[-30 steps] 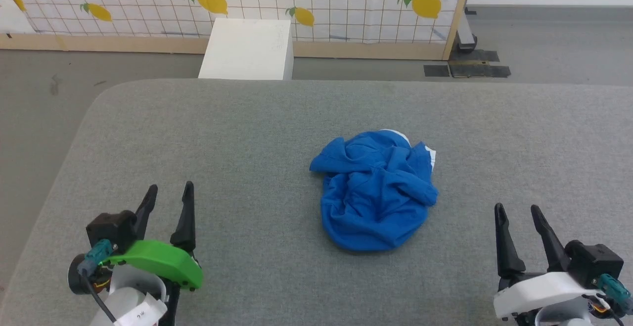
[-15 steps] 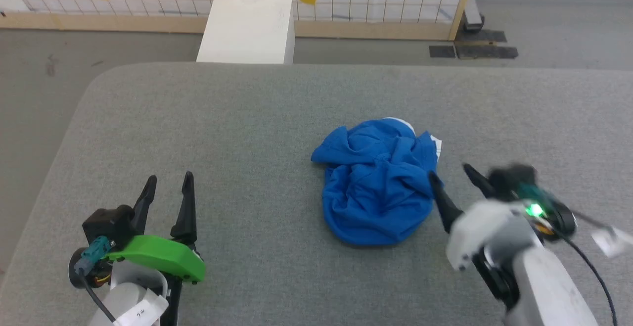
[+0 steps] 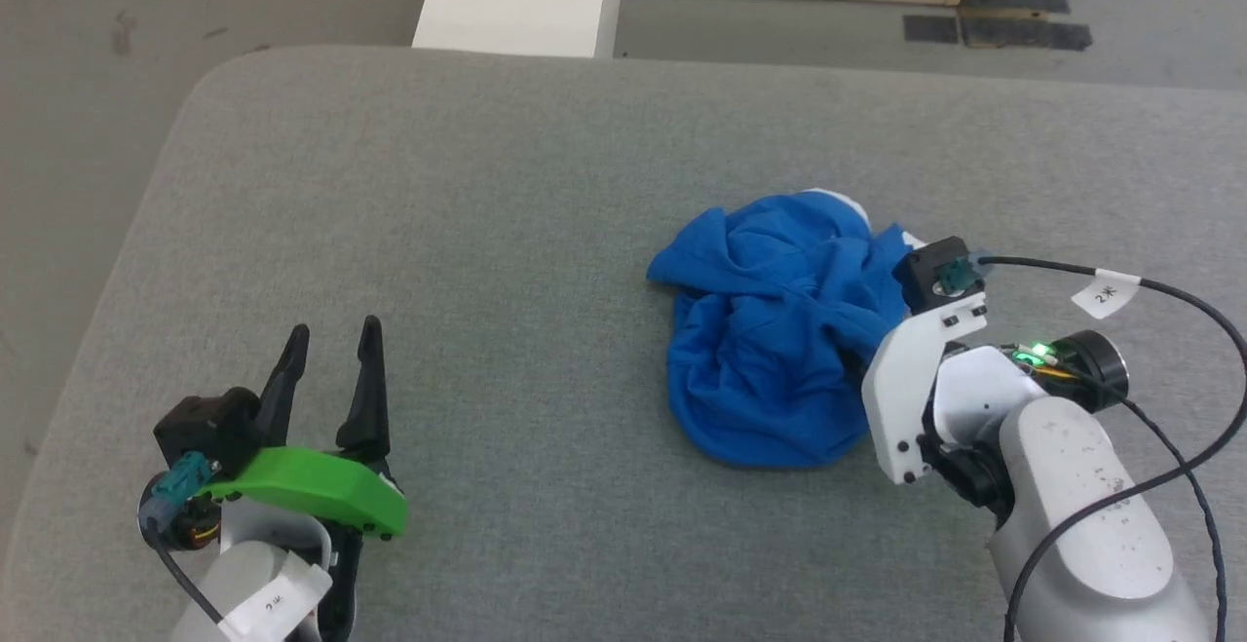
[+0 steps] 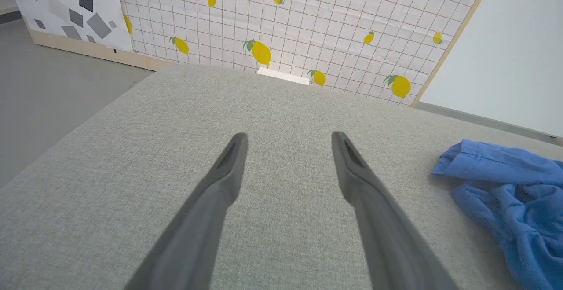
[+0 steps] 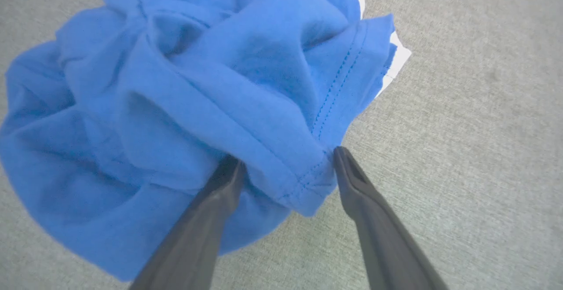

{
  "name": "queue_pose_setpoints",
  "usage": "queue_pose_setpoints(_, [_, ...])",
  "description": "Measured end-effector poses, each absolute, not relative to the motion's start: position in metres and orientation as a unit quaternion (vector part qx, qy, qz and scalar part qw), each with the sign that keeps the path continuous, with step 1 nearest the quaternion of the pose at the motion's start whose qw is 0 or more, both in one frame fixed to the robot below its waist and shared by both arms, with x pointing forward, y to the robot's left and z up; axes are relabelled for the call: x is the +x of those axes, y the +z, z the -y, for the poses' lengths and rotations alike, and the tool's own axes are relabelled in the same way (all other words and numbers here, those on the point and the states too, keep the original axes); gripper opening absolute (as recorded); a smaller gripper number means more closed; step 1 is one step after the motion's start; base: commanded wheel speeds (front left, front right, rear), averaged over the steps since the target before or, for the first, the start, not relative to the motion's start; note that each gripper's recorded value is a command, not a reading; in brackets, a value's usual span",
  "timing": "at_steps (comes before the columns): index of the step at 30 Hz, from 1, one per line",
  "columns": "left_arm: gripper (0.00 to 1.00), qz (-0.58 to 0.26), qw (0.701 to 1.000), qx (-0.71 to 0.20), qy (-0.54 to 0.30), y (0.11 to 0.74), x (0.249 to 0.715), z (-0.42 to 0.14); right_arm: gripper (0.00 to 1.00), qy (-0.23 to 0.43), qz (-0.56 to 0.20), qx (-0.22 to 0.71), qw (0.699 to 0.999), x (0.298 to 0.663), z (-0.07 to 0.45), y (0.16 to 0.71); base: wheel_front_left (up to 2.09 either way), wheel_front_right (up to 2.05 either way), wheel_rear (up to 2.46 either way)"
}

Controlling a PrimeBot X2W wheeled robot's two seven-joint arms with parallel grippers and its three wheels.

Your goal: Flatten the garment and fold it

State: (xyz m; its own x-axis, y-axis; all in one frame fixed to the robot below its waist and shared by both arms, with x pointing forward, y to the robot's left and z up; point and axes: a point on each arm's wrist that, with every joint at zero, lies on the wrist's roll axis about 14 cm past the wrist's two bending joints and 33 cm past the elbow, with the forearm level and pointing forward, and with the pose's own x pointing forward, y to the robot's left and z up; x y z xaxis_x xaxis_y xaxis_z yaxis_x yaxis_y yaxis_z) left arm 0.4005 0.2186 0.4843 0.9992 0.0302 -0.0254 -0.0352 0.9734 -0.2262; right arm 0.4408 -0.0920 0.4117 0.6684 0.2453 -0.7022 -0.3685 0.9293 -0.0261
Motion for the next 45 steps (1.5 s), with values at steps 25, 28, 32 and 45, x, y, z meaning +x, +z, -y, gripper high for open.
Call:
queue_pose_setpoints(25, [1.0, 0.004, 0.991, -0.128, -0.027, 0.495, 0.408, -0.189, 0.0, -0.032, -0.286, 0.028, 0.957, 0.411, 0.228, 0.455, 0.0, 0.0, 0.0])
queue_pose_setpoints(28, [1.0, 0.003, 0.991, -0.129, -0.032, 0.495, 0.409, -0.185, 0.0, -0.063, -0.346, 0.043, 0.935, 0.377, 0.247, 0.422, 0.0, 0.0, 0.0])
queue_pose_setpoints(32, [1.0, -0.006, 0.991, -0.129, -0.034, 0.489, 0.409, -0.183, 0.0, -0.071, -0.374, 0.076, 0.922, 0.359, 0.249, 0.402, 0.0, 0.0, 0.0])
queue_pose_setpoints(45, [1.0, -0.008, 0.989, -0.14, -0.047, 0.493, 0.406, -0.173, 1.0, -0.083, -0.08, 0.18, 0.977, 0.4, 0.264, 0.501, 0.0, 0.0, 0.0])
